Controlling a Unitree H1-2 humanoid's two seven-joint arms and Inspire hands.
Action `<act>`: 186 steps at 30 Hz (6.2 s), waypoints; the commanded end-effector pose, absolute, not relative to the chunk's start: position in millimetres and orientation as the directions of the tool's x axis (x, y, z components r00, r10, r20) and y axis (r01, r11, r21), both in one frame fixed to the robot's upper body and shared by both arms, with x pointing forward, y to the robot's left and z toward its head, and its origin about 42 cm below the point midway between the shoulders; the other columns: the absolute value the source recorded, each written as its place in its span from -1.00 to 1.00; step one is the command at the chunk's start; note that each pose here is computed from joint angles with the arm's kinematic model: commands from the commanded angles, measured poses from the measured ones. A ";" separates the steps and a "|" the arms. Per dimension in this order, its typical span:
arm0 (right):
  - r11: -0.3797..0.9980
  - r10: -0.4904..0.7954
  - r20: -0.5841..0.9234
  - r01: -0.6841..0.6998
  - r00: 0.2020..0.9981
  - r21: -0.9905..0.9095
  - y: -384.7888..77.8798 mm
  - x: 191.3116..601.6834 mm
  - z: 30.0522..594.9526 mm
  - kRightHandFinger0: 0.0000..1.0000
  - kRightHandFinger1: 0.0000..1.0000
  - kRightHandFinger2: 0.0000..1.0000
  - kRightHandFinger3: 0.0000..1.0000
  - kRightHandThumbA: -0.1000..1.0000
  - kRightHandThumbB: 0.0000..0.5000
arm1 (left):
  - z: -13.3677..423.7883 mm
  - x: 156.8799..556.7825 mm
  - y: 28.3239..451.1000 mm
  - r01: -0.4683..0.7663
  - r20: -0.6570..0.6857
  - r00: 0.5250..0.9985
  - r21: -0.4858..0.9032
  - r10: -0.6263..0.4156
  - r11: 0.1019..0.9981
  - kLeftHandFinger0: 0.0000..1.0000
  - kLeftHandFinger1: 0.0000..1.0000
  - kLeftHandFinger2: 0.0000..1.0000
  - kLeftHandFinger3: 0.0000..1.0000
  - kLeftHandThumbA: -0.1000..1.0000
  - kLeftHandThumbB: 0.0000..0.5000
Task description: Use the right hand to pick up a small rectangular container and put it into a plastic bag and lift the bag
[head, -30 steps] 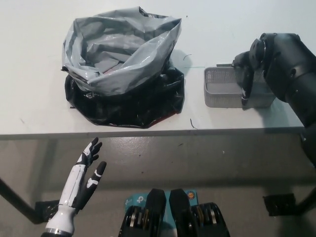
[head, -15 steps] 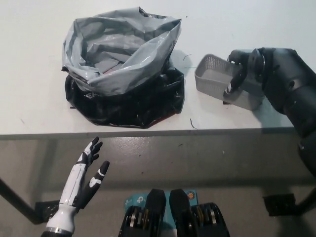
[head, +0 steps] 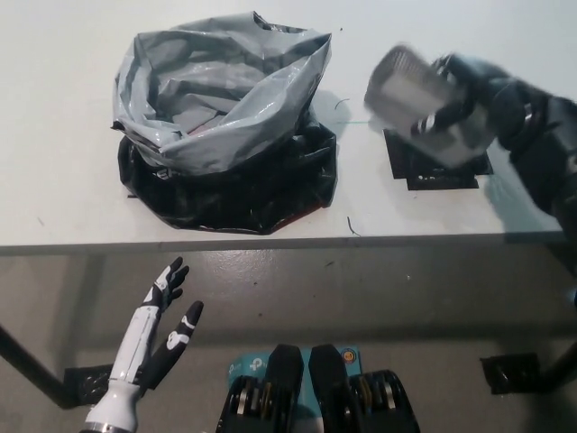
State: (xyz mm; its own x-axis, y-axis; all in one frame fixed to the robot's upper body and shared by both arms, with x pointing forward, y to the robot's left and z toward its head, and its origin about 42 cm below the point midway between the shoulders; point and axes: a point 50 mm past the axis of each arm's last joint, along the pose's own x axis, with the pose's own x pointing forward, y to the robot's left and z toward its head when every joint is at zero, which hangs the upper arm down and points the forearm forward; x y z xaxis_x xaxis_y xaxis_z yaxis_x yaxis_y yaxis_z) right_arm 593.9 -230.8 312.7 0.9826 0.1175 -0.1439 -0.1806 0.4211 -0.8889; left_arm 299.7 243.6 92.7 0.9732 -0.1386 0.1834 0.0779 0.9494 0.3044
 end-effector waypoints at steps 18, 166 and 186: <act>0.655 0.207 0.483 0.247 0.851 -0.715 -179.2 581.0 531.7 -1.00 -0.34 0.59 0.81 -1.00 -0.33 | 97.4 293.6 245.3 0.074 0.231 0.960 0.340 -0.159 0.937 1.00 1.00 1.00 1.00 0.66 -0.14; 0.008 0.547 -0.202 -0.246 0.813 -0.969 -81.8 532.8 473.3 1.00 1.00 1.00 1.00 0.89 1.00 | 114.7 313.1 233.0 0.139 0.236 0.944 0.353 -0.232 0.925 1.00 1.00 1.00 1.00 0.65 -0.09; 0.278 0.412 -0.007 -0.133 0.911 -0.952 -87.5 558.0 501.3 1.00 1.00 1.00 1.00 1.00 1.00 | 114.9 313.9 234.0 0.128 0.242 0.945 0.352 -0.222 0.927 1.00 1.00 1.00 1.00 0.67 -0.04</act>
State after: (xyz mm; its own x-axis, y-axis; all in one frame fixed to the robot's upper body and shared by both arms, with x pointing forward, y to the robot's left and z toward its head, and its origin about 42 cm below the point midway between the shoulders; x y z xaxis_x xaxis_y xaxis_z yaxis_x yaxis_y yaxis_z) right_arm 561.7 -96.5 430.3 0.8725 0.4397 -0.2131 -0.3202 0.1852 -0.9291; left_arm 308.7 230.8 101.8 0.9558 -0.2209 0.1939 0.1458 0.9292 0.3397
